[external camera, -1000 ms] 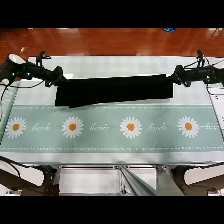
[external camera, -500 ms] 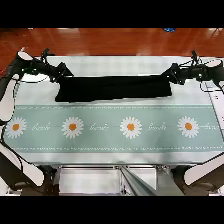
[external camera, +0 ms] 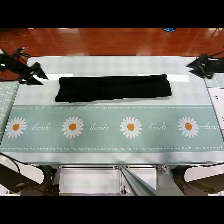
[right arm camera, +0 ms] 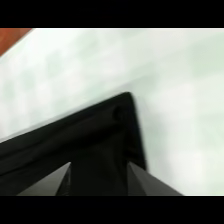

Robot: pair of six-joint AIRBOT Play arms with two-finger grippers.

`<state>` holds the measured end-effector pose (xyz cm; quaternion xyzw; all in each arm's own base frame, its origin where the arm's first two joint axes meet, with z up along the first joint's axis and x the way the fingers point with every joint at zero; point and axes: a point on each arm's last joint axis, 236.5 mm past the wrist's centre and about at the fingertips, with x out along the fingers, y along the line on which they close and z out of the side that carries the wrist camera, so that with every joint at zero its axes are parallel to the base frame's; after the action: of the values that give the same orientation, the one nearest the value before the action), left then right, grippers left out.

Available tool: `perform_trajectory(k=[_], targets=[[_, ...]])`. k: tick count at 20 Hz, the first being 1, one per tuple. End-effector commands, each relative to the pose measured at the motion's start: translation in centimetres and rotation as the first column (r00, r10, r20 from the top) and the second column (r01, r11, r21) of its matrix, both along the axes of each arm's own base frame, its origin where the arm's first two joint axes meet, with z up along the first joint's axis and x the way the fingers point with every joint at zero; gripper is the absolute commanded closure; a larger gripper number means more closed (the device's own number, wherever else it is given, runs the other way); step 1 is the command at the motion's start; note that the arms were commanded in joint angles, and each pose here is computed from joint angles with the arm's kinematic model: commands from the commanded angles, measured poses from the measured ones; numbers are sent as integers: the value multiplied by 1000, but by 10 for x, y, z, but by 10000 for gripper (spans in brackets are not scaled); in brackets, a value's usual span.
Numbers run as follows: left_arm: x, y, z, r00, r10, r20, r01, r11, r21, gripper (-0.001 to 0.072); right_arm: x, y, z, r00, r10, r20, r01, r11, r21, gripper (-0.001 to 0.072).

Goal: Fold the shirts.

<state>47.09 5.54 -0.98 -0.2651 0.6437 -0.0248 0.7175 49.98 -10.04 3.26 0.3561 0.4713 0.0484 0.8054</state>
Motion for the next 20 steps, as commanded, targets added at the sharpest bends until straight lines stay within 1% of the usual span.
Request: perform_trajectory(k=[1,3,5,7,9,12,16,20], targets=[[-17,28,42,990,52,127,-67,992,109,200,-38,-52,-12,988,-140,-68,134,987,-93,305],[-27,13,53,965,78,252,-113,985,129,200,-50,-48,-50,972,-201,-121,196,979,-57,305],[-46,-25,56,931,66,359,-107,990,96,200,-51,-28,-78,963,-227,-144,237,970,53,304],[-69,-65,48,913,56,404,-85,995,52,200,-42,-5,-86,974,-188,-127,209,961,180,296],[-91,-97,34,921,18,388,-33,999,32,200,-33,8,-93,979,-168,-117,192,951,241,295],[-98,-127,25,927,-48,372,41,999,27,200,-21,25,-107,982,-129,-138,161,952,259,294],[-95,-140,30,919,-47,391,51,999,2,200,-1,47,-114,987,-78,-137,112,958,265,294],[-95,-144,32,920,-35,391,47,999,-19,200,19,58,-116,989,-59,-136,95,957,275,294]])
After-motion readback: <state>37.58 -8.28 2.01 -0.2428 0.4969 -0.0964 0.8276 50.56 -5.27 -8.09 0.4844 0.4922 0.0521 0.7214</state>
